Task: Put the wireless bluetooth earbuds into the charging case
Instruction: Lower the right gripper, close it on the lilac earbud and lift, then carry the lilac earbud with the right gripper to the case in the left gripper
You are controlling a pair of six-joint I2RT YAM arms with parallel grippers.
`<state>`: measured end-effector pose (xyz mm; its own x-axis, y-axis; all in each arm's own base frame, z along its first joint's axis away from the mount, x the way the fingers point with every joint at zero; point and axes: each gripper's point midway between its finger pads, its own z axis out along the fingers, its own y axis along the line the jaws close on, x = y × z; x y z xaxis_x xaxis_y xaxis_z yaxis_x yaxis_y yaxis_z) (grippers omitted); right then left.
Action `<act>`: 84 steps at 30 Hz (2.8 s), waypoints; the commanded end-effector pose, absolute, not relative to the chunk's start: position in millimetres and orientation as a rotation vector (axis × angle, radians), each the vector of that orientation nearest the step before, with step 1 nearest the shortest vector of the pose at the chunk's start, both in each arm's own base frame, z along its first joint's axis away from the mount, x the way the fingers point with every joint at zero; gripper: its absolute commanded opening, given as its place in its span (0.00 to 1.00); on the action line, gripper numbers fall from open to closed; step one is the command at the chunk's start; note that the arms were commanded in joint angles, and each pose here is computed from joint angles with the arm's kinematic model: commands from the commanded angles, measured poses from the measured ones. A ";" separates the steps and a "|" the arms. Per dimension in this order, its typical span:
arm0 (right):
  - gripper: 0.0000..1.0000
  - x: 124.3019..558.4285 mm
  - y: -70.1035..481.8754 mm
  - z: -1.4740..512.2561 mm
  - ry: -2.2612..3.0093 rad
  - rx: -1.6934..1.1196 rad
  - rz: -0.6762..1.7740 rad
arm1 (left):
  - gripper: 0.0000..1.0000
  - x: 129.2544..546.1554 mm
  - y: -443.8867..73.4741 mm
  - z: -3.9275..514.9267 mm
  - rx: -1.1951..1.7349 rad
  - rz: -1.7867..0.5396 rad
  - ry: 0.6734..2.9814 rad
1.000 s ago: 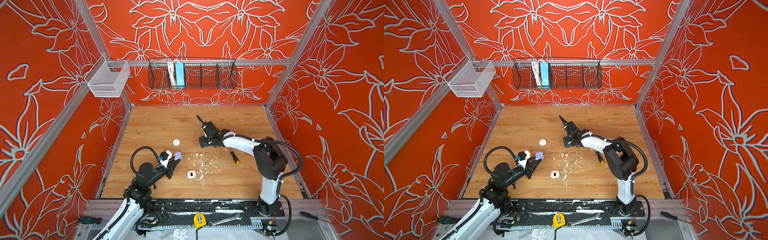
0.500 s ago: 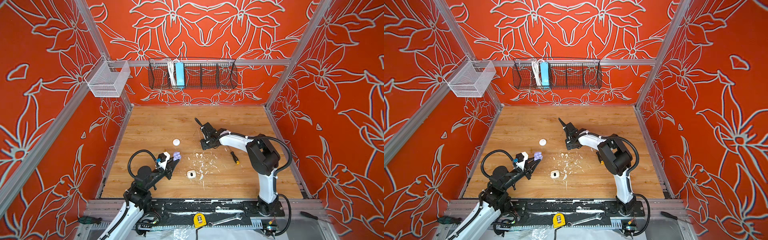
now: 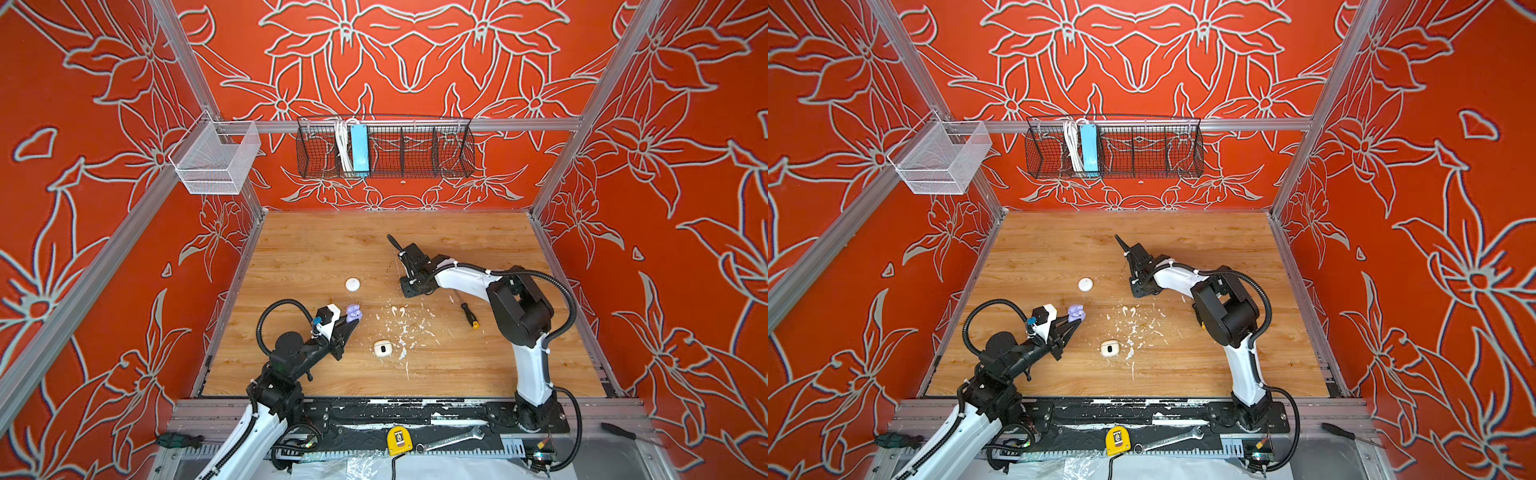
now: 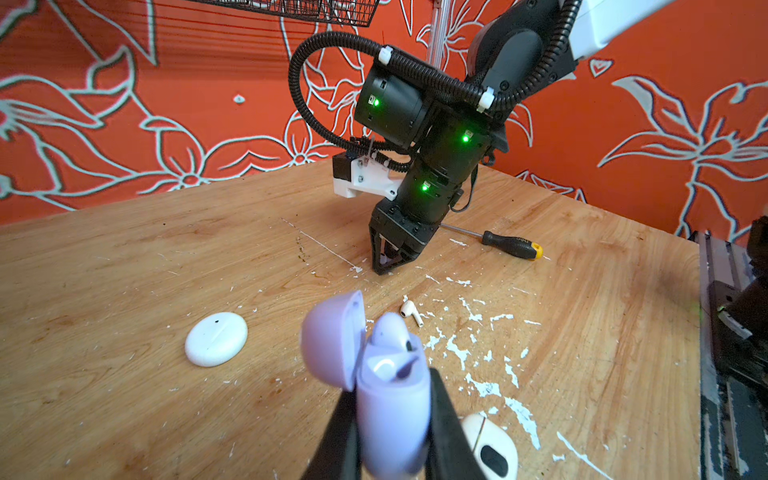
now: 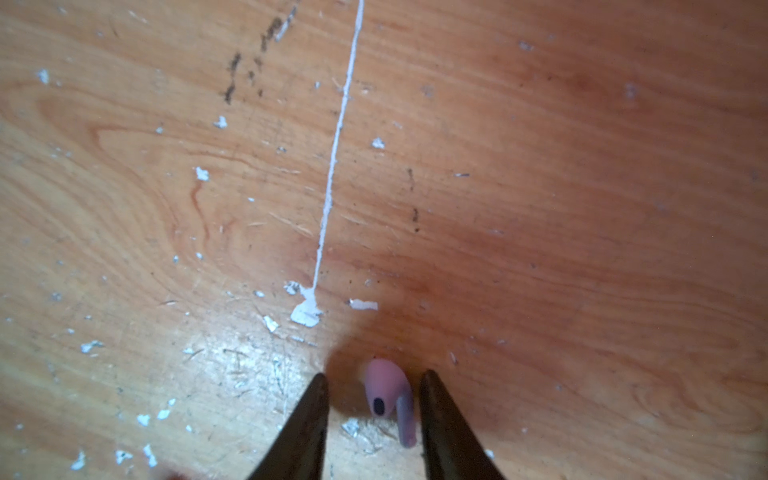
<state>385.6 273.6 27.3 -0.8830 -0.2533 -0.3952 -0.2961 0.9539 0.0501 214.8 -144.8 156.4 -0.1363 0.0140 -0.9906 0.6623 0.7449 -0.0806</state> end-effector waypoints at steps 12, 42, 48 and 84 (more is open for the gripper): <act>0.16 384.9 263.8 21.6 2.738 -0.356 0.099 | 0.00 206.0 -148.7 175.9 0.586 -0.636 1.562; 0.11 213.5 385.1 320.0 1.632 -0.284 0.588 | 0.00 203.4 -159.0 254.0 0.680 -0.602 1.312; 0.11 193.9 396.7 333.1 1.565 -0.294 0.675 | 0.00 200.1 -157.2 268.6 0.671 -0.593 1.265; 0.11 180.3 430.3 308.0 1.503 -0.403 0.723 | 0.00 185.1 -157.2 298.9 0.685 -0.625 1.226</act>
